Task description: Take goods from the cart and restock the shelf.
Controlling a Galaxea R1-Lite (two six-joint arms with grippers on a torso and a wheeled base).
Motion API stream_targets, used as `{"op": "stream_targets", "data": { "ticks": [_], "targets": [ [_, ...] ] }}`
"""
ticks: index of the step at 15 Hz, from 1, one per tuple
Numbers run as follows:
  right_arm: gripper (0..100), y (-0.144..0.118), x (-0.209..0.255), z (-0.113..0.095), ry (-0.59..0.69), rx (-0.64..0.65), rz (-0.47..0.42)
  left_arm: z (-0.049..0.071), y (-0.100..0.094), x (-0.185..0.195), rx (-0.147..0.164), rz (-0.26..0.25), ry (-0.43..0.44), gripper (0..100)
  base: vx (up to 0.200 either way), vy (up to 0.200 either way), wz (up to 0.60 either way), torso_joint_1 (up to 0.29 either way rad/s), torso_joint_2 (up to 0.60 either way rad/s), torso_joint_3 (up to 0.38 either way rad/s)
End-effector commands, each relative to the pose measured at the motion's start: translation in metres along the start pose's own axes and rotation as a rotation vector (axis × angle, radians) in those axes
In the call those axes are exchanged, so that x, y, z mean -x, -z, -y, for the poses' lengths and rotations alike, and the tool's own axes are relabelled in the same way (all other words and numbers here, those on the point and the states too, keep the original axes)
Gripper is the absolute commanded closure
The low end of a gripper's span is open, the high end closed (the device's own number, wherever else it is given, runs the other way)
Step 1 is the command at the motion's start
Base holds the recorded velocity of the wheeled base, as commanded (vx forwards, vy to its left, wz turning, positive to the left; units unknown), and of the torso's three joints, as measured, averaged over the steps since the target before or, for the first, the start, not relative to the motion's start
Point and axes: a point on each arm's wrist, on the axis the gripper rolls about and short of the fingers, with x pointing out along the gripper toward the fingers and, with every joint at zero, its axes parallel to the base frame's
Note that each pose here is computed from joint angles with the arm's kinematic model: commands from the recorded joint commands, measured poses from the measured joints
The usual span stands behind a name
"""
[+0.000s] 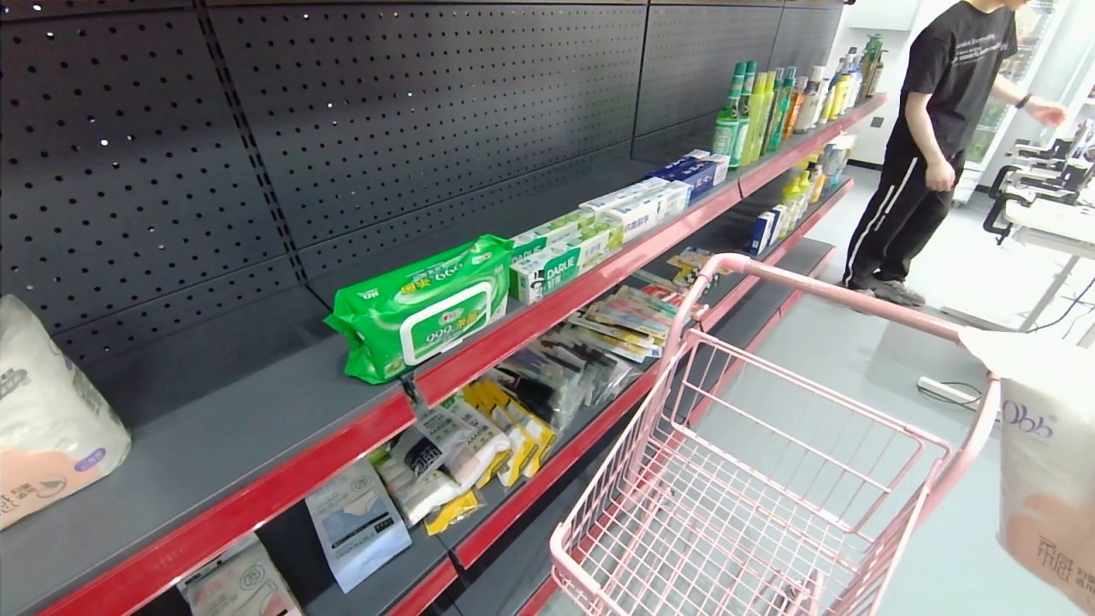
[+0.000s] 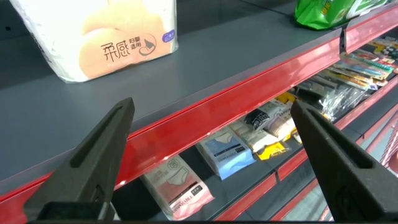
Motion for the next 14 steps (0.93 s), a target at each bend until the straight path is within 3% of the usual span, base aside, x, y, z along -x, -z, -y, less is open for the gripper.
{"op": "stream_targets", "data": {
  "ticks": [1, 6, 14],
  "targets": [
    [100, 0.0012, 0.0032, 0.0011, 0.015, -0.002, 0.010, 0.0000, 0.0000, -0.0001, 0.000, -0.001, -0.001, 0, 0.000, 0.000, 0.00, 0.000, 0.00, 0.000],
    [100, 0.0017, 0.0026, 0.0018, 0.026, 0.003, 0.005, 0.0000, 0.0000, -0.0001, 0.000, -0.001, -0.001, 0, 0.000, 0.000, 0.00, 0.000, 0.00, 0.000],
    [100, -0.0028, -0.0056, 0.0005, 0.006, 0.009, -0.010, 0.0000, -0.0004, 0.0001, 0.000, 0.000, -0.001, 0, 0.000, 0.000, 0.00, 0.156, -0.36, -0.204]
  ]
}}
